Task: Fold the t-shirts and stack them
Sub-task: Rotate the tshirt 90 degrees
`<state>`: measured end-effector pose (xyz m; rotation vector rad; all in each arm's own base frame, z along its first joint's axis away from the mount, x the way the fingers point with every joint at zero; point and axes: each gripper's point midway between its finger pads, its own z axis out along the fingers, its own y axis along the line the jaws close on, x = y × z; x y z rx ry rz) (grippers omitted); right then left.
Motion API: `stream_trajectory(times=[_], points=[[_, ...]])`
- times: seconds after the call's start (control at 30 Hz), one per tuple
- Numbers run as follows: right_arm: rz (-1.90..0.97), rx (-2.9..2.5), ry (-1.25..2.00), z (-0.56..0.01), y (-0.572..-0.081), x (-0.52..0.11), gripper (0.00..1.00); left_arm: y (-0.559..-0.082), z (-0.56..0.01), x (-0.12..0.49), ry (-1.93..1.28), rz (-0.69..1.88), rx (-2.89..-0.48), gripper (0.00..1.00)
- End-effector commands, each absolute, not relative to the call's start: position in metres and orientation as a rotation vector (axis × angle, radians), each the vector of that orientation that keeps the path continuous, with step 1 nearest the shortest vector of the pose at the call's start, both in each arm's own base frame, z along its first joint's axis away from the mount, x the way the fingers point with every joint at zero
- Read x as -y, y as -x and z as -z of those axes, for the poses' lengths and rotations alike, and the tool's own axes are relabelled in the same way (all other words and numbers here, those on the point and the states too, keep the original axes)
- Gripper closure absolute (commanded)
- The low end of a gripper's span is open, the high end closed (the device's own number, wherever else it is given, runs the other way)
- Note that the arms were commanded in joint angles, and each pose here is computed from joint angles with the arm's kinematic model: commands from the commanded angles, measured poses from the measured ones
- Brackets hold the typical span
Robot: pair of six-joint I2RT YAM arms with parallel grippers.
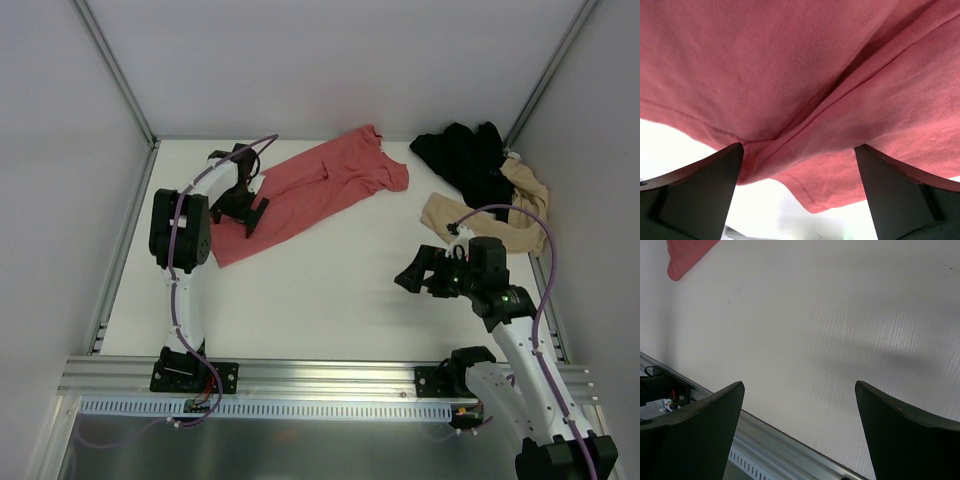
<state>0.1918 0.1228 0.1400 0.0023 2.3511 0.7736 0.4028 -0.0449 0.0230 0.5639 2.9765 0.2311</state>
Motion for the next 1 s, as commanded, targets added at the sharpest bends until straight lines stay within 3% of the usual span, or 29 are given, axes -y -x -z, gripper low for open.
stream_trajectory(times=[0.0, 0.37, 0.8, 0.97], points=[[-0.756, -2.306, 0.034, -0.152, -0.193, -0.122, 0.00, -0.382, -0.001, 0.061, -0.515, -0.058, -3.099, 0.01], [-0.719, -2.271, 0.025, -0.163, -0.187, -0.115, 0.01, -0.325, -0.001, 0.101, -0.376, 0.314, -3.321, 0.01], [-0.758, -2.218, -0.006, -0.178, -0.173, -0.116, 0.00, -0.258, -0.028, 0.169, -0.510, 0.286, -3.374, 0.01], [-0.751, -2.196, -0.006, -0.185, -0.163, -0.113, 0.01, -0.211, -0.021, 0.204, -0.582, 0.312, -3.384, 0.01]])
